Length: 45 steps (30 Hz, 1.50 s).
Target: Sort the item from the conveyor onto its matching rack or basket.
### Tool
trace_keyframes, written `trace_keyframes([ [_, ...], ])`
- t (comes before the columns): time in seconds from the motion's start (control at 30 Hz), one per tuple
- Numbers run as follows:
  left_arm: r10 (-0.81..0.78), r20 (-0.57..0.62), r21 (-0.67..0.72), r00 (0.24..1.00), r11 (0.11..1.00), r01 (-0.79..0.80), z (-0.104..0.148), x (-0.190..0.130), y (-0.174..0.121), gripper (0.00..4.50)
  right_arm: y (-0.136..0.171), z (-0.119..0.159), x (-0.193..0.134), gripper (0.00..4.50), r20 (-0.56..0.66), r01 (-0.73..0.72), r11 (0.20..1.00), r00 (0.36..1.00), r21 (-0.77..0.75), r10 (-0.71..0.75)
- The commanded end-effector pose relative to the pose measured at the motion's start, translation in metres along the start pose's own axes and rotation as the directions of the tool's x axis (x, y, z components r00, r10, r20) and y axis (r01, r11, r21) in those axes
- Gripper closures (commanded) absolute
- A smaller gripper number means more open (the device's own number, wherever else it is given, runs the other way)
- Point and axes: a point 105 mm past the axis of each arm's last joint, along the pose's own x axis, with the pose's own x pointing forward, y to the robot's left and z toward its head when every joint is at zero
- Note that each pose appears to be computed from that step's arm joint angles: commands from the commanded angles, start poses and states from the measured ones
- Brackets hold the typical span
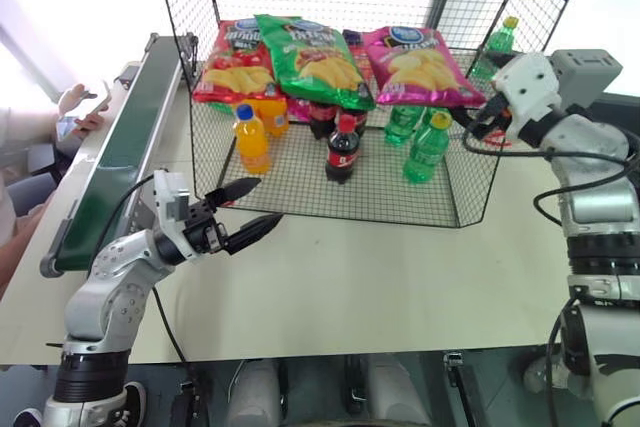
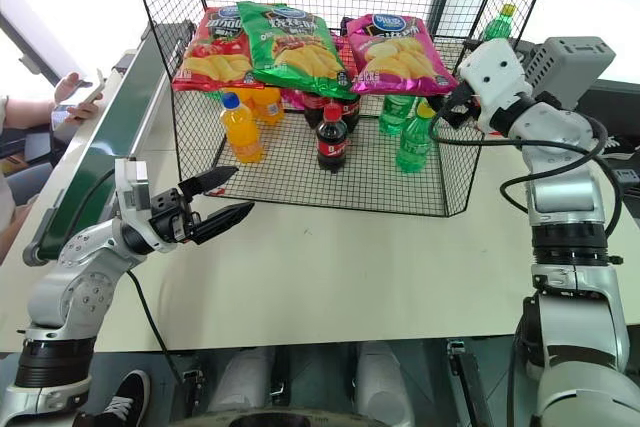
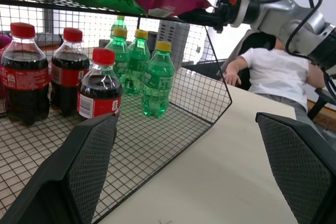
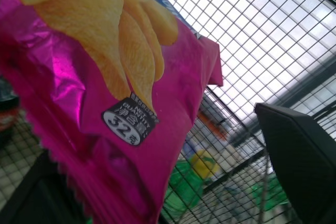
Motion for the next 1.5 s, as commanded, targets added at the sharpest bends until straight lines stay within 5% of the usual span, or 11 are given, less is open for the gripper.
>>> trace_keyframes([
  [0.03, -0.027, 0.016, 0.042, 0.999, 0.999, 0.027, 0.007, 0.004, -0.004, 0.0, 0.004, 0.03, -0.009, 0.07, 0.114, -0.089, 0.996, 0.99, 0.02, 0.086],
  [0.27, -0.015, 0.004, 0.048, 1.0, 0.999, 0.015, 0.005, 0.003, -0.004, 0.0, 0.012, 0.048, -0.014, 0.07, 0.233, -0.108, 0.994, 0.967, -0.003, 0.106],
  [0.43, -0.012, 0.008, 0.049, 1.0, 0.999, 0.011, 0.006, 0.003, -0.003, 0.0, 0.029, 0.03, -0.01, 0.07, 0.142, -0.155, 0.978, 0.974, -0.14, 0.175],
  [0.77, 0.004, -0.003, 0.062, 1.0, 0.998, -0.004, 0.005, 0.002, -0.002, 0.0, 0.034, 0.025, 0.002, 0.07, 0.146, -0.11, 0.969, 0.979, -0.222, 0.144],
  [0.87, 0.005, -0.008, 0.067, 1.0, 0.998, -0.004, 0.005, 0.001, -0.002, 0.0, 0.021, 0.022, 0.004, 0.96, 0.139, -0.054, 0.974, 0.987, -0.219, 0.086],
  [1.1, 0.01, -0.005, 0.071, 1.0, 0.997, -0.009, 0.005, 0.001, -0.002, 0.0, 0.003, 0.021, 0.008, 4.32, 0.144, 0.029, 0.968, 0.99, -0.249, 0.007],
  [1.5, 0.013, -0.014, 0.079, 1.0, 0.997, -0.011, 0.005, 0.001, -0.003, 0.0, -0.008, 0.012, 0.015, 4.45, 0.091, 0.07, 0.919, 0.995, -0.389, -0.037],
])
